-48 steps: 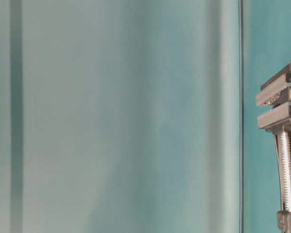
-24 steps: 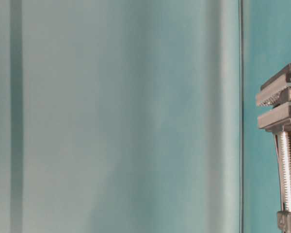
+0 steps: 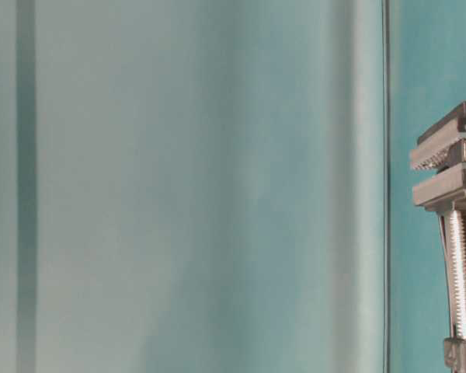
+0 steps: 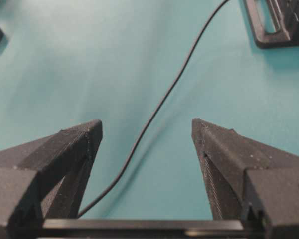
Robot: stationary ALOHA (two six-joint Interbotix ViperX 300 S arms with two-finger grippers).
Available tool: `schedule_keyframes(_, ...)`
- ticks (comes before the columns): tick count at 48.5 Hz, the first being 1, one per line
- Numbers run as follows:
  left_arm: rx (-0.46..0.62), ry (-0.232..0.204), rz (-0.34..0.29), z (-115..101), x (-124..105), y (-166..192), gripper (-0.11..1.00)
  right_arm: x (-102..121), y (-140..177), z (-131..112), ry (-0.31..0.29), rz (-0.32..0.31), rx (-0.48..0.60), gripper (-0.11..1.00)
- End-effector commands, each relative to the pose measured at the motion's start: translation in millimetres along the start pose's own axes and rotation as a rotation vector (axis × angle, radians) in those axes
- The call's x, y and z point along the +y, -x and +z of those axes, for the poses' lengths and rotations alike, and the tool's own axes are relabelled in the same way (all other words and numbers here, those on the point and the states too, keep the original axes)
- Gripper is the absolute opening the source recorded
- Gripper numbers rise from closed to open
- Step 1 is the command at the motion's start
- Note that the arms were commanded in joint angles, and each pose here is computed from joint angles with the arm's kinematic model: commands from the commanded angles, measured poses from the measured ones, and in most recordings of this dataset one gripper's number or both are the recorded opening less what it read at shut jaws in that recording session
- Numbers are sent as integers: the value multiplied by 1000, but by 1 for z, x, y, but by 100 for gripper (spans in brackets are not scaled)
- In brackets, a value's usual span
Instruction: Insert the USB cable into the fixed female connector.
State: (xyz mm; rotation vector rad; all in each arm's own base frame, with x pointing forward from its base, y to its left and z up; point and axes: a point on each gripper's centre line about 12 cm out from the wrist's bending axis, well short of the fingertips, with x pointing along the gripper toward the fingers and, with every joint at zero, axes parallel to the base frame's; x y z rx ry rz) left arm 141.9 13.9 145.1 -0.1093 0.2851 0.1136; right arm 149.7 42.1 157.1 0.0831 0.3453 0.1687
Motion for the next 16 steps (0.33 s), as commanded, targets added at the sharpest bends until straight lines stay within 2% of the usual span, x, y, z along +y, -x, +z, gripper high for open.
schedule_keyframes(1,-9,-17,-3,4,-1,-1,70,2,-1,8,7,3,-17,78)
schedule_keyframes(9,-9,-17,-3,4,-1,-1,70,1,-1,11,15,-3,-30,78)
schedule_keyframes(16,-11,-17,-3,4,-1,-1,70,-5,-1,15,10,-55,-68,78)
